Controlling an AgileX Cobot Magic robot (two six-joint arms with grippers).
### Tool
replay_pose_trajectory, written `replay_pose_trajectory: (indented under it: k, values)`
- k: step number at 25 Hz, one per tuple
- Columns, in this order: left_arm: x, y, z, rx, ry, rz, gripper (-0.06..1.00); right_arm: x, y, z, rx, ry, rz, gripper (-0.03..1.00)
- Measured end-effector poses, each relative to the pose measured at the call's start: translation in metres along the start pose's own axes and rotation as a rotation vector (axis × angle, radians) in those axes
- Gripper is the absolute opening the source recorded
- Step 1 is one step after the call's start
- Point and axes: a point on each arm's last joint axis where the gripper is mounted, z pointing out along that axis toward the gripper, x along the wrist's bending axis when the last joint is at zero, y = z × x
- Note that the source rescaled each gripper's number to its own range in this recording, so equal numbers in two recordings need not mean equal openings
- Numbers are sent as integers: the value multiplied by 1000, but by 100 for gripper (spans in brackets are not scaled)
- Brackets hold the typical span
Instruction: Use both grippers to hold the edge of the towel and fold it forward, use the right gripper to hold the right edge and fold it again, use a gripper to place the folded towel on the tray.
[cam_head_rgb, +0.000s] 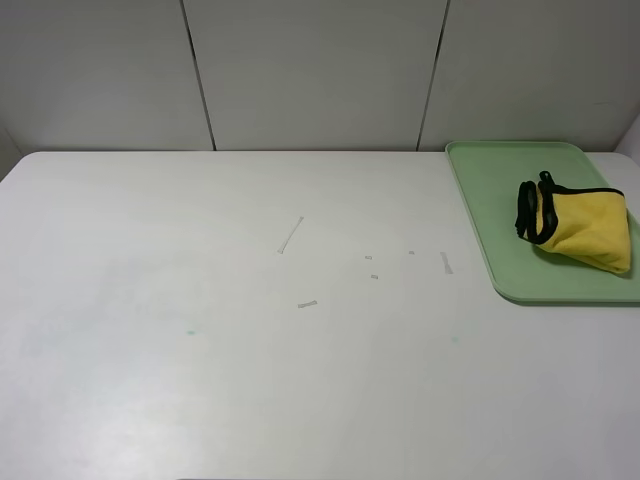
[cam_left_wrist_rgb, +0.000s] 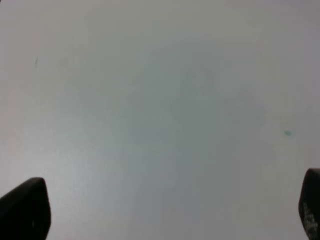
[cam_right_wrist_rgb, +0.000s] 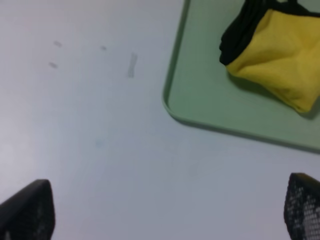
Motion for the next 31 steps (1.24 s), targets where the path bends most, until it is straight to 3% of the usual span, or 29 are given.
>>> replay_pose_trajectory:
  k: [9, 31]
  values:
    - [0, 0, 0, 0, 0, 0, 100, 10, -46, -28, -255, 62, 10, 100]
    - [2, 0, 0, -2, 22, 12, 100, 11, -47, -29, -263, 86, -5, 100]
